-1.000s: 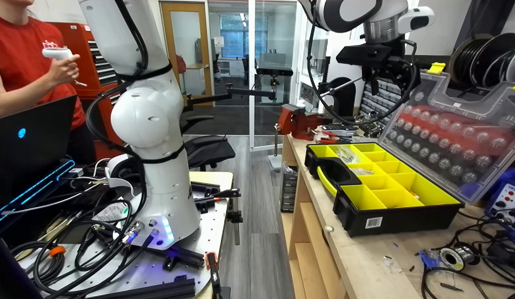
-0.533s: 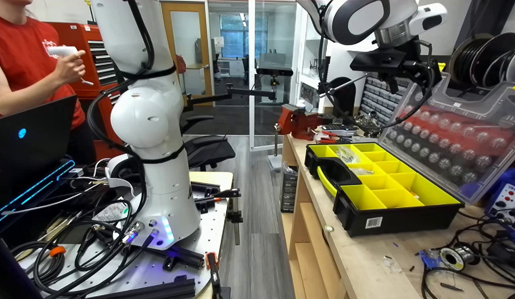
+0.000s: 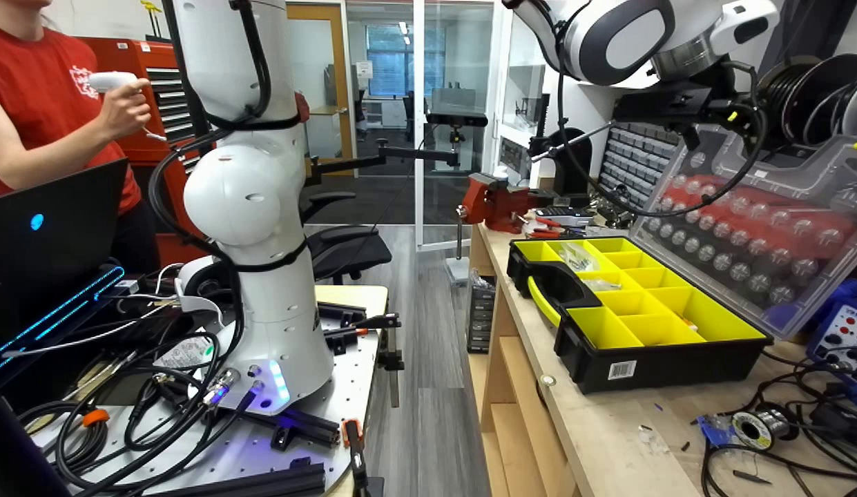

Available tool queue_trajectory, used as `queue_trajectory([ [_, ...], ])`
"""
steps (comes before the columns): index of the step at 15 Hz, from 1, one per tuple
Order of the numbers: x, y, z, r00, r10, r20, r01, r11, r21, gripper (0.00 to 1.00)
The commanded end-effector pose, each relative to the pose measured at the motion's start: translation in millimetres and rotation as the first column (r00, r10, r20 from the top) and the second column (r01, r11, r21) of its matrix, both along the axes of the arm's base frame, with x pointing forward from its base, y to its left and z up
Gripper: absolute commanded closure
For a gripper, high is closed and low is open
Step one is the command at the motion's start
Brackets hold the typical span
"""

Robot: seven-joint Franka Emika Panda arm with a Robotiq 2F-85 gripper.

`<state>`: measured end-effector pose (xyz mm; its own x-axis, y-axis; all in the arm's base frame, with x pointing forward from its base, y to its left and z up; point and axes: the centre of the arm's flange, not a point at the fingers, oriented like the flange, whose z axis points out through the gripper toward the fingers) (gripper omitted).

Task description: Close the lid on the black and yellow case

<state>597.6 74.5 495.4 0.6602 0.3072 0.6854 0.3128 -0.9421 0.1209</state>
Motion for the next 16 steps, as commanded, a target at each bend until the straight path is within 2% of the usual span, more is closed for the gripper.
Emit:
queue_trajectory([
  [1, 33, -5, 7, 0.998, -0.039, 0.054, 0.04, 0.999, -0.024, 0.0],
  [6, 63, -14, 12, 0.993, -0.081, 0.085, 0.085, 0.996, -0.039, 0.0],
  [16, 96, -20, 24, 0.981, -0.131, 0.145, 0.138, 0.99, -0.04, 0.0],
])
